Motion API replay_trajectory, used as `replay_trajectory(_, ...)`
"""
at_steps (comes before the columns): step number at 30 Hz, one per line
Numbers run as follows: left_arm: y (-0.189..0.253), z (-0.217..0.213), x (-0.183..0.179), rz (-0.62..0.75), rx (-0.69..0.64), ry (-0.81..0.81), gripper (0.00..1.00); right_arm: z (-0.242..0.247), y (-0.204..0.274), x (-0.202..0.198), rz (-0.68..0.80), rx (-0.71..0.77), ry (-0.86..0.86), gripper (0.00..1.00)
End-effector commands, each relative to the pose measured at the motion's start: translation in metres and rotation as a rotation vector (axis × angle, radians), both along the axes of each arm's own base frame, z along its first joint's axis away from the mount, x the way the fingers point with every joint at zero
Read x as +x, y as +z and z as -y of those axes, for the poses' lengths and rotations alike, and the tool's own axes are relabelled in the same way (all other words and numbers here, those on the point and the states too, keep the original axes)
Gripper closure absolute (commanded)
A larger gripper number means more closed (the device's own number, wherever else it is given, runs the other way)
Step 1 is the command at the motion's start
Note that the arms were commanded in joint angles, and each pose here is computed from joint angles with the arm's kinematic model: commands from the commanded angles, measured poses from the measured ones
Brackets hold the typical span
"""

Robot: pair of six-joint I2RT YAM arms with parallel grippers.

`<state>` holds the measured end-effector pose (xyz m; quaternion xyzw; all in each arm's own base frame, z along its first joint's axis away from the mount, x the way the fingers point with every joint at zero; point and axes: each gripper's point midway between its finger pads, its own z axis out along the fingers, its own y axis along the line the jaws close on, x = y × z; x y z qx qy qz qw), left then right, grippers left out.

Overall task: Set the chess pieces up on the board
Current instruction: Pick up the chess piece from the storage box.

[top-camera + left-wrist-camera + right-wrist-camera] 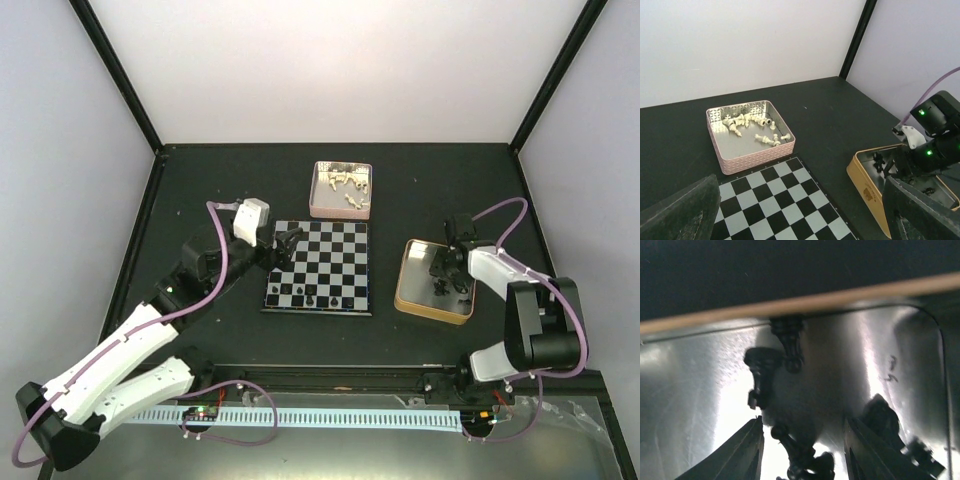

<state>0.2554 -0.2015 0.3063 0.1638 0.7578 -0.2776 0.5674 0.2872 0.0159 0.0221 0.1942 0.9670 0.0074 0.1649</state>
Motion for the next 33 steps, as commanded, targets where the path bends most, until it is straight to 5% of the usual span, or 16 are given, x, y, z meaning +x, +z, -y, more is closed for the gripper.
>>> replay_trajectory(1, 0.006, -0.003, 0.003, 0.044, 0.012, 0.012, 0.1, -0.003, 0.011, 0.028, 0.089, 0.023, -0.007, 0.56)
replay_trajectory(10, 0.002, -0.001, 0.005, 0.038, 0.013, 0.011, 0.09, -0.008, 0.002, 0.041, 0.12, 0.078, -0.082, 0.66)
replay_trajectory(20, -0.003, 0.002, 0.007, 0.022, 0.016, 0.003, 0.09, -0.007, 0.004, 0.055, 0.163, 0.073, -0.089, 0.64)
replay_trajectory(26, -0.005, 0.002, 0.007, 0.017, 0.019, 0.004, 0.09, -0.008, 0.002, 0.057, 0.165, 0.068, -0.074, 0.82)
replay_trajectory(33, -0.007, 0.003, 0.008, 0.01, 0.02, 0.002, 0.09, -0.012, 0.016, 0.055, 0.194, 0.087, -0.058, 0.89)
